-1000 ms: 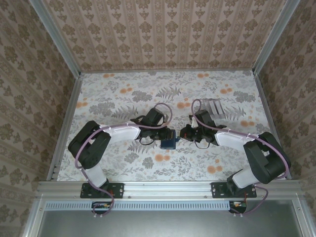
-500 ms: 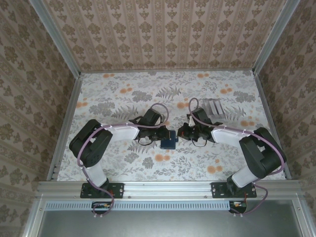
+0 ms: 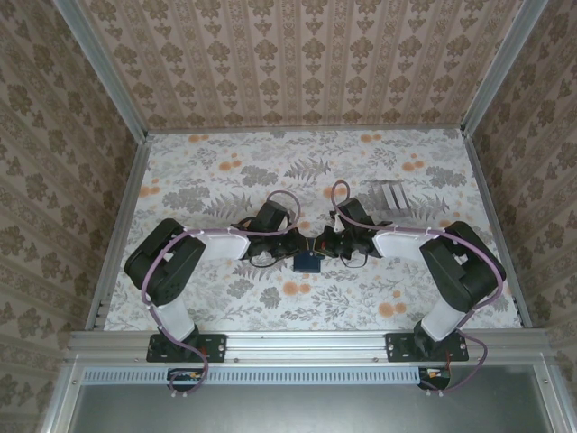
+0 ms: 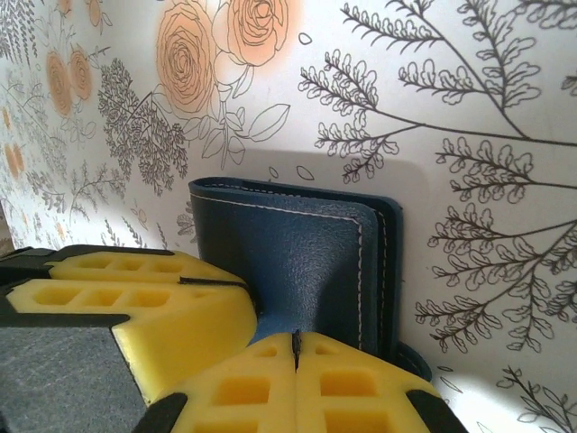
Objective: Put the credit cards into the card holder
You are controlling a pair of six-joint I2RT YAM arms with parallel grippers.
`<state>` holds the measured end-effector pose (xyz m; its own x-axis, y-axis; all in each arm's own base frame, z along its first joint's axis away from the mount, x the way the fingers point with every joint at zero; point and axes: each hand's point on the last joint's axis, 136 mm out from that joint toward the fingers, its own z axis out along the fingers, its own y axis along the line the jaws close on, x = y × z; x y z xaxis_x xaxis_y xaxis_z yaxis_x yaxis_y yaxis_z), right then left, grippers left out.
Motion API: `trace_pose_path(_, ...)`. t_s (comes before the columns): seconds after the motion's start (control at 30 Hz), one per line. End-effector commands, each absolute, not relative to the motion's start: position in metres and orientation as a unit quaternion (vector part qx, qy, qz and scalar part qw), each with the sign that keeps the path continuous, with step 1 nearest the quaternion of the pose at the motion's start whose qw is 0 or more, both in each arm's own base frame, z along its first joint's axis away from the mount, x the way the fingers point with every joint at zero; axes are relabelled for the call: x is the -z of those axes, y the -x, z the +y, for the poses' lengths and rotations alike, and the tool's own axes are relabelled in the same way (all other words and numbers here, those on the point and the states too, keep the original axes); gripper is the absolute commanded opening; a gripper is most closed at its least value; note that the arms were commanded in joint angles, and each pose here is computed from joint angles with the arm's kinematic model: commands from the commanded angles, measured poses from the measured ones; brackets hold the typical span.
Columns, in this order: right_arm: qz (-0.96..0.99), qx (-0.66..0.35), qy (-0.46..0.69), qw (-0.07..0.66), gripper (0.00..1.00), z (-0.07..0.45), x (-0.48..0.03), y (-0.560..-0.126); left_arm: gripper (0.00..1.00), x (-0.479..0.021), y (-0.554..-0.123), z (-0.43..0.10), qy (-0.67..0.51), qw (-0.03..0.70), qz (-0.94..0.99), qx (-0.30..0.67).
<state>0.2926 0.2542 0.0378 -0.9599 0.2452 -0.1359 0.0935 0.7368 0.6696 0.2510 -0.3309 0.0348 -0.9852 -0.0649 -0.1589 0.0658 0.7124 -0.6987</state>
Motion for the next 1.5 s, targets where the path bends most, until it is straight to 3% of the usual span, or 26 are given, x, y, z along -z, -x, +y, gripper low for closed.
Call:
trace_pose_path(0.0,0.921,-0.364,-0.093,0.104,0.0,0.263,-0.042,-0.297,0.13,-0.019,-0.245,-0.317,0.023,0.073,0.931,0.356)
trace_pose_path(0.33,0.913,-0.384,-0.089,0.102,0.0,0.273,-0.051,-0.302,0.13,-0.017,-0.247,-0.316,0.031,0.066,0.929,0.363)
trace_pose_path(0.77,0.928,-0.354,-0.082,0.084,0.0,0.267,-0.027,-0.288,0.13,-0.013,-0.248,-0.306,0.052,0.063,0.927,0.365)
trace_pose_path(1.47,0.929,-0.351,-0.034,0.111,0.0,0.277,-0.024,-0.278,0.13,-0.002,-0.247,-0.307,0.069,0.047,0.927,0.366)
